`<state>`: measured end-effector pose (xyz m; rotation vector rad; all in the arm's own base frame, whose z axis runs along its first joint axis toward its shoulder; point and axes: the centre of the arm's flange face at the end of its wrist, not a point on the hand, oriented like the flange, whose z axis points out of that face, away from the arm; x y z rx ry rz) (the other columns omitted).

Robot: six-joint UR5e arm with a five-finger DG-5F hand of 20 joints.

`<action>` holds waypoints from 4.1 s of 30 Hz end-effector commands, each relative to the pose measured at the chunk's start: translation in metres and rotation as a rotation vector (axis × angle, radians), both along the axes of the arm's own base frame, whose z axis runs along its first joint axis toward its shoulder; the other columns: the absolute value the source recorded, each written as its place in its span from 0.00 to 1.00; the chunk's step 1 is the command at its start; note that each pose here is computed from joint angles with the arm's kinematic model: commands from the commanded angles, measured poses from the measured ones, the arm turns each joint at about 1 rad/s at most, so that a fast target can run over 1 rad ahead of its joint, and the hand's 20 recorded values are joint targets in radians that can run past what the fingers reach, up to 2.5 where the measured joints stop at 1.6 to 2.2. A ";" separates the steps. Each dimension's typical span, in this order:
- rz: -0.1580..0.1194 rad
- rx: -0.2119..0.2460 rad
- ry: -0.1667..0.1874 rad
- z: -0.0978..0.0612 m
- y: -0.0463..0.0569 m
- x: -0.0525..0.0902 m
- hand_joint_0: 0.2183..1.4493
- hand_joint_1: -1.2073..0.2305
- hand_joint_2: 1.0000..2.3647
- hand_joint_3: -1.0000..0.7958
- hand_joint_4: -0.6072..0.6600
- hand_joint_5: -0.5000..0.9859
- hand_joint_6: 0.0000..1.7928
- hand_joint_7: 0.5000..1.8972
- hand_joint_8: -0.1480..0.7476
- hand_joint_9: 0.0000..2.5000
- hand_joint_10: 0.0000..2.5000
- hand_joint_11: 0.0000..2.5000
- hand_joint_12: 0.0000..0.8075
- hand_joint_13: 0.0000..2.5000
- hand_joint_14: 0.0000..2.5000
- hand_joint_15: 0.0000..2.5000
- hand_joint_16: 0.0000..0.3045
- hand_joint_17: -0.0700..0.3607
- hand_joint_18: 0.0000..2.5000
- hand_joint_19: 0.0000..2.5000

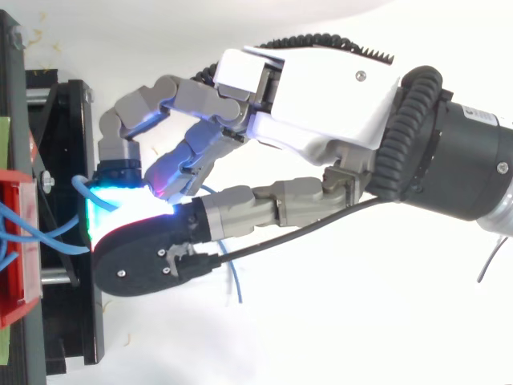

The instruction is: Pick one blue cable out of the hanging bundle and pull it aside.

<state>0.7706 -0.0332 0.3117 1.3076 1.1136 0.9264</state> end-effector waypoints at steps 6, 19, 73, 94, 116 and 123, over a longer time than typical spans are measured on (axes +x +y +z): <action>0.000 0.001 -0.003 0.001 0.000 0.000 0.28 0.35 0.01 0.51 0.55 0.25 0.51 0.44 0.56 0.38 0.01 0.30 0.56 0.33 0.01 0.22 0.19 0.47 0.32 0.22; -0.001 0.004 0.002 0.000 0.000 0.000 0.19 0.43 0.00 0.30 0.54 0.25 0.51 0.41 0.53 0.38 0.01 0.30 0.54 0.31 0.01 0.23 0.19 0.46 0.30 0.23; -0.017 0.040 0.037 -0.034 -0.001 -0.012 0.35 0.26 0.11 0.65 0.19 0.27 0.52 0.65 0.48 0.44 0.01 0.28 0.50 0.36 0.01 0.23 0.17 0.44 0.32 0.22; -0.019 0.077 -0.027 -0.080 -0.002 -0.021 0.32 0.27 0.17 0.64 0.23 0.28 0.52 0.64 0.51 0.46 0.01 0.29 0.52 0.37 0.01 0.23 0.18 0.45 0.33 0.22; -0.013 0.029 -0.015 -0.079 -0.002 -0.021 0.30 0.29 0.25 0.62 0.24 0.28 0.51 0.64 0.52 0.46 0.01 0.29 0.53 0.38 0.01 0.24 0.18 0.46 0.34 0.22; -0.013 0.029 -0.015 -0.079 -0.002 -0.021 0.30 0.29 0.24 0.62 0.25 0.28 0.52 0.63 0.51 0.46 0.01 0.29 0.52 0.38 0.01 0.24 0.18 0.45 0.34 0.22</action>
